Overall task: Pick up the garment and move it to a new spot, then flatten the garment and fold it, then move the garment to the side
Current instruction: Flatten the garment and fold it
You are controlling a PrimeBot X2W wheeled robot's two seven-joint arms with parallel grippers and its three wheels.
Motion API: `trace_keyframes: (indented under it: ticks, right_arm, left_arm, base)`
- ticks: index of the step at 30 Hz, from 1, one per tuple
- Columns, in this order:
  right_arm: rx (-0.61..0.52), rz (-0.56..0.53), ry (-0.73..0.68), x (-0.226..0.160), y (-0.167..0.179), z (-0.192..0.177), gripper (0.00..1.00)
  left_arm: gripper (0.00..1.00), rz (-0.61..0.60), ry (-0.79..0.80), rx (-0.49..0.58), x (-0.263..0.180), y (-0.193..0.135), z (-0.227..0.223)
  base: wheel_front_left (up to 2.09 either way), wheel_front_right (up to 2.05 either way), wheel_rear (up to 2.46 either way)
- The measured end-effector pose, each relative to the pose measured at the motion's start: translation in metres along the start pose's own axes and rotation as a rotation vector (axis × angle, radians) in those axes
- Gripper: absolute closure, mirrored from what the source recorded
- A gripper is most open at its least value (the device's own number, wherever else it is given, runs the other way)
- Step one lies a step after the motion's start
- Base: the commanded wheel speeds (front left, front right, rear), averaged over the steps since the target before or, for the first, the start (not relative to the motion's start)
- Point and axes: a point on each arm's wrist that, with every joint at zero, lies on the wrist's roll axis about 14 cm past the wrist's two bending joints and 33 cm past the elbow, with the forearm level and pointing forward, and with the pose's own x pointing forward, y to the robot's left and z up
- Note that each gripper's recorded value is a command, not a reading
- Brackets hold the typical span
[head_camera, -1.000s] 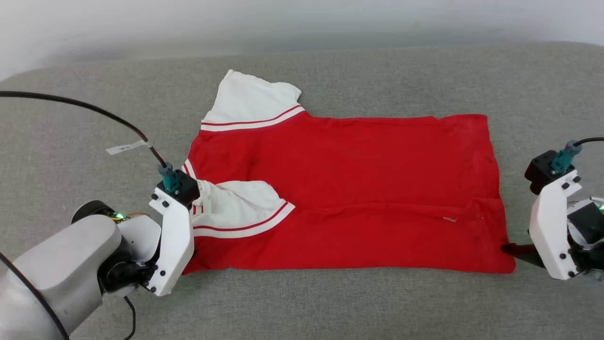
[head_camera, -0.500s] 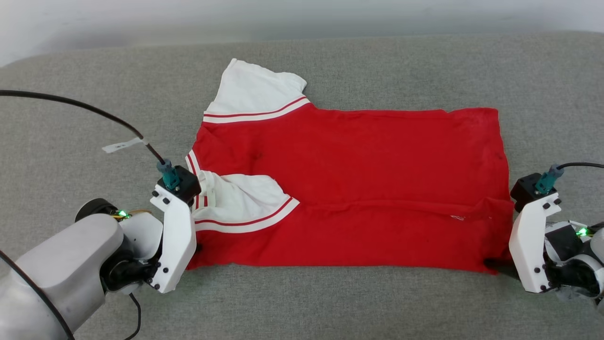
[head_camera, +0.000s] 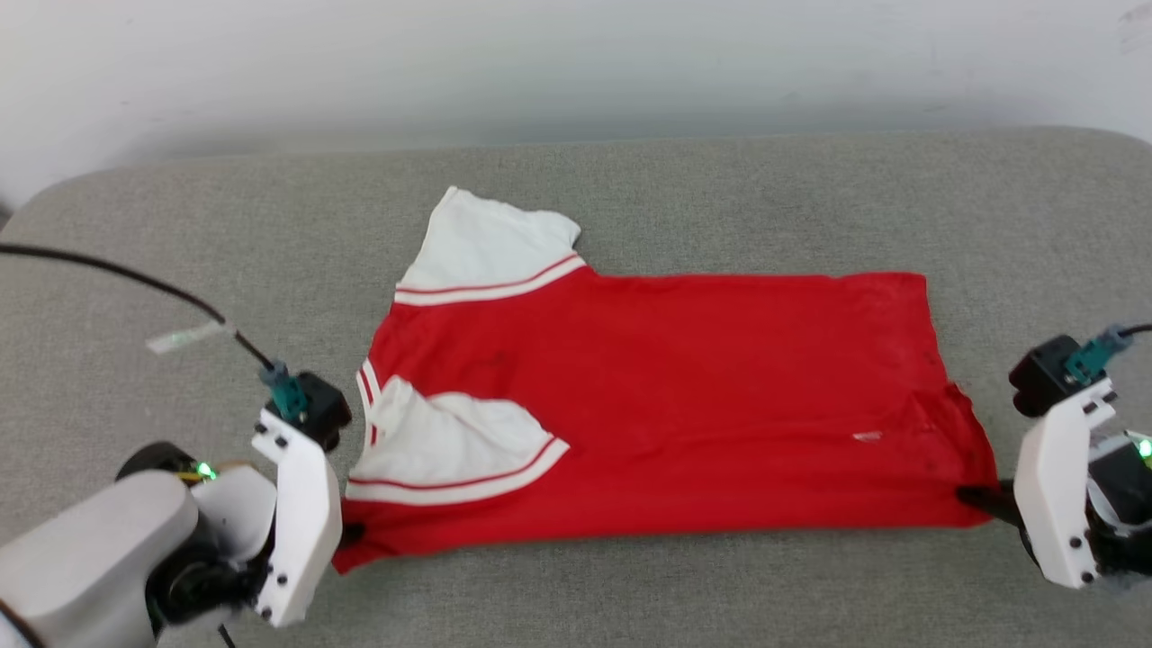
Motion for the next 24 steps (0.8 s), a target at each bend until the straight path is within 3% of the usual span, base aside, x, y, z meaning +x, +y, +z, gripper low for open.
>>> trace_keyframes:
  ticks: [16,17,18,19,24]
  right_arm:
    - [0.076,0.06,0.182,0.01,0.018,-0.079,1.0]
    - [0.079,0.061,0.186,0.011,0.018,-0.081,0.96]
    - [0.089,0.057,0.188,0.012,0.017,-0.083,0.16]
    - [0.092,0.049,0.179,0.012,0.015,-0.082,0.0]
    - [0.064,0.023,0.008,0.008,0.012,-0.046,0.0]
  left_arm:
    - [1.0,-0.06,0.098,-0.104,0.017,-0.027,-0.057]
    - [0.92,-0.059,0.095,-0.107,0.018,-0.026,-0.057]
    - [0.32,-0.056,0.089,-0.113,0.018,-0.026,-0.056]
    - [0.0,-0.052,0.073,-0.115,0.018,-0.025,-0.053]
    - [0.0,-0.007,0.002,-0.088,0.008,-0.011,-0.034]
  base:
    - [0.0,0.0,0.0]
    - [0.0,0.0,0.0]
    - [0.0,0.0,0.0]
    - [0.0,0.0,0.0]
    - [0.0,0.0,0.0]
